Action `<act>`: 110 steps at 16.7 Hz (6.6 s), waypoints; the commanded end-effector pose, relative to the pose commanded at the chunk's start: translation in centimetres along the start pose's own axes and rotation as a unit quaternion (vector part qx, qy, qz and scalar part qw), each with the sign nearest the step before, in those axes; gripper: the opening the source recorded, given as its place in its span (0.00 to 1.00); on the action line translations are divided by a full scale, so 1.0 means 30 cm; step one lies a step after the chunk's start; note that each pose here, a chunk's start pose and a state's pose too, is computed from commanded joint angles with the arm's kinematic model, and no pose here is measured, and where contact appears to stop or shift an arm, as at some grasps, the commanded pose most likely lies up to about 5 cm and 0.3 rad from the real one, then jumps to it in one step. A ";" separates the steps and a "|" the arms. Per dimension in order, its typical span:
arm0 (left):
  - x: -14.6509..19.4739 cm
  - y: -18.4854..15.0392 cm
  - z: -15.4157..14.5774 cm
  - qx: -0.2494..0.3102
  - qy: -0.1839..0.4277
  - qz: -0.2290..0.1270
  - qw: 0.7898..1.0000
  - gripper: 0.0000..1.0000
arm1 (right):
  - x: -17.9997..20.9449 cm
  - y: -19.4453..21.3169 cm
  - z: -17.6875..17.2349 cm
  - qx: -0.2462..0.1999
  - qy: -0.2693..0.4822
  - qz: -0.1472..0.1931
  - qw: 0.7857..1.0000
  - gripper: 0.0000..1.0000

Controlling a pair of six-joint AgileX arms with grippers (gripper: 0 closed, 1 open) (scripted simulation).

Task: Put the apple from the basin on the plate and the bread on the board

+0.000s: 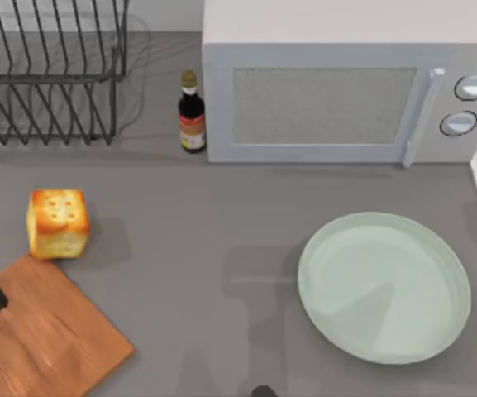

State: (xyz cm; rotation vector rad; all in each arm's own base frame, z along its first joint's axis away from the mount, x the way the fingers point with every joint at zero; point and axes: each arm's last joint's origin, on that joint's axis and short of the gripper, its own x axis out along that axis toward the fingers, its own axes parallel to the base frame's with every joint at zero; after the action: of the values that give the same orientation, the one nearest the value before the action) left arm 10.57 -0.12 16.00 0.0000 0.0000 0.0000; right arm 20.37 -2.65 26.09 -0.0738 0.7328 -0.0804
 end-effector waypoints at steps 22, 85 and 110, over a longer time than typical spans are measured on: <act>0.000 0.000 0.000 0.000 0.000 0.000 1.000 1.00 | 0.715 -0.183 0.138 0.000 0.406 0.052 0.912 1.00; 0.000 0.000 0.000 0.000 0.000 0.000 1.000 1.00 | 0.461 0.086 0.337 0.015 0.306 0.045 0.951 0.00; 0.000 0.000 0.000 0.000 0.000 0.000 1.000 1.00 | 0.223 0.687 0.150 0.002 0.406 0.051 0.912 0.45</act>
State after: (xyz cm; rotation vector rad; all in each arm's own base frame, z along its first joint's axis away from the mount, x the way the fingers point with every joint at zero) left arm 10.57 -0.12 16.00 0.0000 0.0000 0.0000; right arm 29.32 17.36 23.00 0.0078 1.5708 -0.0079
